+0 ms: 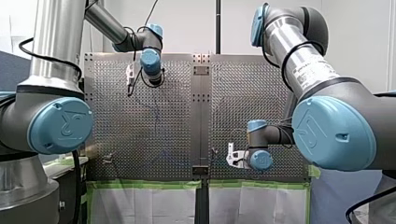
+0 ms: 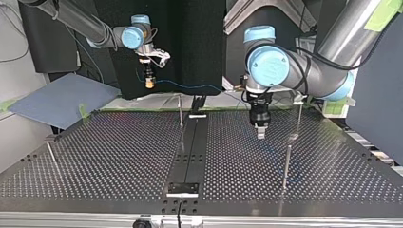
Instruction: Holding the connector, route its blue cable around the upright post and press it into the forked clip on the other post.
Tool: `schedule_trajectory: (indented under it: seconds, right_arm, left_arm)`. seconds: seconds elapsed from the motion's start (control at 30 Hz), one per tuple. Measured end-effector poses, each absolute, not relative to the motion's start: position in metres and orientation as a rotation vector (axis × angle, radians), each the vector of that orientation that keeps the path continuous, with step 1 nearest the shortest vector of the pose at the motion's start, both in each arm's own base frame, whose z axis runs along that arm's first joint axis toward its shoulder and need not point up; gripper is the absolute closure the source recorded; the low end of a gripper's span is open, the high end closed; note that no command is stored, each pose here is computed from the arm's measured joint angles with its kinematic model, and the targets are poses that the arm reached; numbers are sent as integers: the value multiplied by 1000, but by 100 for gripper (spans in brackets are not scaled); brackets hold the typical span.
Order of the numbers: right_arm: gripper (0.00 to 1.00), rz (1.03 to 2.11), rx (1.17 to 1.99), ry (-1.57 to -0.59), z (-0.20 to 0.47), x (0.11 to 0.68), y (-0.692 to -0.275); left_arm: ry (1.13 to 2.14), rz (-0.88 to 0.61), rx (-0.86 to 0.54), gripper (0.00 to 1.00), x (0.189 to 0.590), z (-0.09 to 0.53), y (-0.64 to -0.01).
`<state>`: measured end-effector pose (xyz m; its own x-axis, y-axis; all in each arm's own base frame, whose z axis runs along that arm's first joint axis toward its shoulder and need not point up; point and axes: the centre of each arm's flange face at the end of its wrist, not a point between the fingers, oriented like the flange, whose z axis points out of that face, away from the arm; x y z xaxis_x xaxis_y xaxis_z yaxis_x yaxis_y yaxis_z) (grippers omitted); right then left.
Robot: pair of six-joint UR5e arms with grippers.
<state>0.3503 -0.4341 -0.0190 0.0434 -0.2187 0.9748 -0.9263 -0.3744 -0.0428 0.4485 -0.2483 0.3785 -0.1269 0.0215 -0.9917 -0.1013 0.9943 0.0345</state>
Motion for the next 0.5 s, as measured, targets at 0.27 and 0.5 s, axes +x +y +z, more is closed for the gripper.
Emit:
schedule_trajectory:
  seconds: [0.27, 0.5]
  right_arm:
    - [100, 1376, 1668, -1167, -19, 350, -434]
    - [100, 1377, 1667, -1167, -19, 350, -434]
  left_arm:
    - [1690, 195, -46, 0, 449, 378, -244]
    - [1672, 215, 22, 0, 450, 373, -249]
